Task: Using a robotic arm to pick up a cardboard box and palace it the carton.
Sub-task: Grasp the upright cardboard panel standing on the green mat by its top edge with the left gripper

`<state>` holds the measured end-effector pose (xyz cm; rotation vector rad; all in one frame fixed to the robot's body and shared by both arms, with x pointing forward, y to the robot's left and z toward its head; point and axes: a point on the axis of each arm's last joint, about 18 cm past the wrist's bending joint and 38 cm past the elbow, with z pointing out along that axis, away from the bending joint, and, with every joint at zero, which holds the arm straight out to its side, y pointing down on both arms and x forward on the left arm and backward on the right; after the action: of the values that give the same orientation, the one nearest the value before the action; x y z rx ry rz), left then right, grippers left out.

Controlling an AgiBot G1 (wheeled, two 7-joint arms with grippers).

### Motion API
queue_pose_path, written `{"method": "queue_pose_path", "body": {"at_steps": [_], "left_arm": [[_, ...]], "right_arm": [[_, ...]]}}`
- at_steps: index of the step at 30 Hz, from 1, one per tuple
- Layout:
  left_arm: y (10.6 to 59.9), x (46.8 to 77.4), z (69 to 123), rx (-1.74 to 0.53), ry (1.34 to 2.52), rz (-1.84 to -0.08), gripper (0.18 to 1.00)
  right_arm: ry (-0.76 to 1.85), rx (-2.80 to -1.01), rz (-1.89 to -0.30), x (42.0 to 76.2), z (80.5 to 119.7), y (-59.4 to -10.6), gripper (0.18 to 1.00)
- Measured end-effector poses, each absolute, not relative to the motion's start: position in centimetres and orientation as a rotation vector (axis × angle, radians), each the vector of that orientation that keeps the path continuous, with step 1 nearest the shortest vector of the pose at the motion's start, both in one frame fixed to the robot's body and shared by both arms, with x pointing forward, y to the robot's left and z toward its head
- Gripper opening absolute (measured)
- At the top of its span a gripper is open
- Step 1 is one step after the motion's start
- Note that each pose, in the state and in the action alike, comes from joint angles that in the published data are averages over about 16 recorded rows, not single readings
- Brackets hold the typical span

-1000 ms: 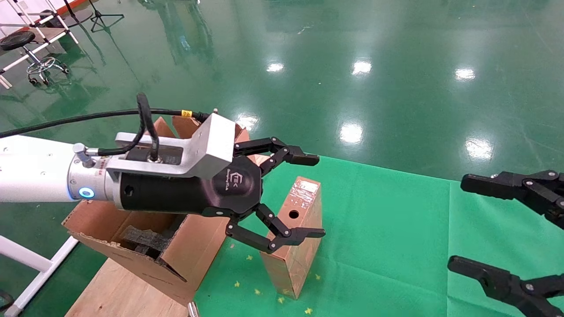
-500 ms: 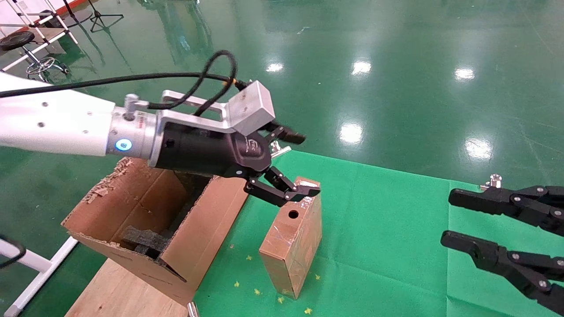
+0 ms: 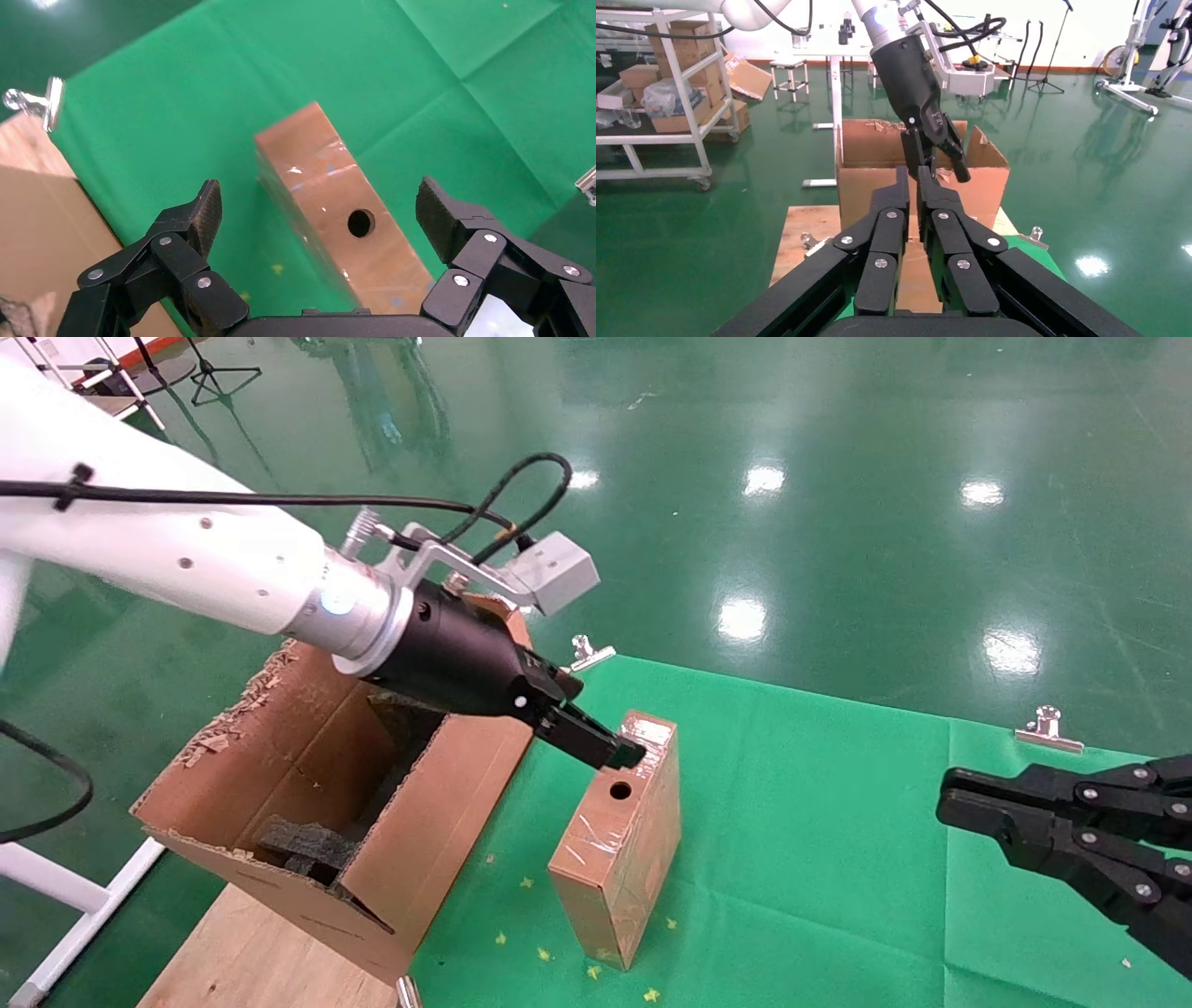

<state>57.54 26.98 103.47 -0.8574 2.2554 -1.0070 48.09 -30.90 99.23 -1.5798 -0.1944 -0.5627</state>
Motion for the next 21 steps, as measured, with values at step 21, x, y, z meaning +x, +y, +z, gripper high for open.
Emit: {"method": "queue_pose_path", "body": {"at_steps": [21], "left_arm": [[23.4, 59.5, 100.0, -0.995, 2.312, -0.86, 1.0]], "right_arm": [[-0.194, -1.58, -0.563, 48.1, 99.2, -30.9, 0.191]]}}
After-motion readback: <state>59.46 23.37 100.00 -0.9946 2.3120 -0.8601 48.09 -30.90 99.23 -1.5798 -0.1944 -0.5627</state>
